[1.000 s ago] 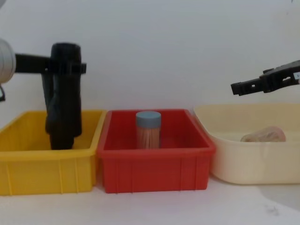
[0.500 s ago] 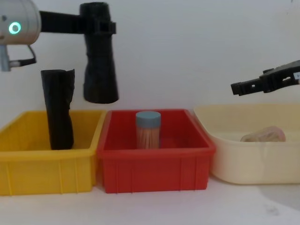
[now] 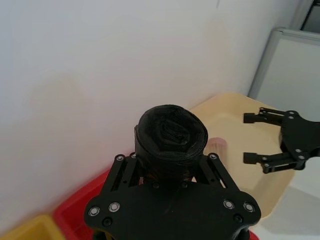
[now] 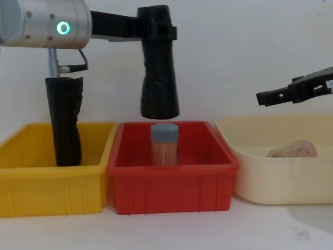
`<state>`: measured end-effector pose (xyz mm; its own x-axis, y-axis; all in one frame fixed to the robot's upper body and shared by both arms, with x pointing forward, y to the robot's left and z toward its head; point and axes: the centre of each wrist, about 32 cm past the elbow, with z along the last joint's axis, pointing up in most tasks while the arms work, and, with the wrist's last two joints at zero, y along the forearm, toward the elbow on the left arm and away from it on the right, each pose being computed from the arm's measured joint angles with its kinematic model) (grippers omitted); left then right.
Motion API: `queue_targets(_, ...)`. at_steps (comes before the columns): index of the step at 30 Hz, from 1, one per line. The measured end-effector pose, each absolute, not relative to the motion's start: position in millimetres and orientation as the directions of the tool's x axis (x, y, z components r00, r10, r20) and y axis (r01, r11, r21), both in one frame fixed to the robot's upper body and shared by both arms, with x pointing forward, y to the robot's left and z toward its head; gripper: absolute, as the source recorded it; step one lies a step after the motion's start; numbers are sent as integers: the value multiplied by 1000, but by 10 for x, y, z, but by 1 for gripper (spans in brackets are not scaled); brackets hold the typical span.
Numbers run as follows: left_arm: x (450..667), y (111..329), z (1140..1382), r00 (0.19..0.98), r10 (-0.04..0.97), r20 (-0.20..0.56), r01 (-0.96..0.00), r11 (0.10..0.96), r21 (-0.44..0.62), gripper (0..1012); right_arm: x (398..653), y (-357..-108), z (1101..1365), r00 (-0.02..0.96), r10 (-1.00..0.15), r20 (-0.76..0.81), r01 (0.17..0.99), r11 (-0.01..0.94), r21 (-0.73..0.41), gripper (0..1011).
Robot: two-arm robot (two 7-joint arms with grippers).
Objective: Pick up the garbage bag with the one hand and transfer it to the other hand.
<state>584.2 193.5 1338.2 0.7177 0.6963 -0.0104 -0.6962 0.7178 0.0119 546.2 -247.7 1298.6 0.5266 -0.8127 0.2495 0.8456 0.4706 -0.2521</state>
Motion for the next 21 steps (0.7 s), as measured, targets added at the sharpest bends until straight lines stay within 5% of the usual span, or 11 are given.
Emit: queue_targets(21, 5966, 1739, 13370, 770, 638, -26, -637, 770, 39, 404, 5508, -2371, 13092, 656, -738, 159, 754, 628, -194, 1001)
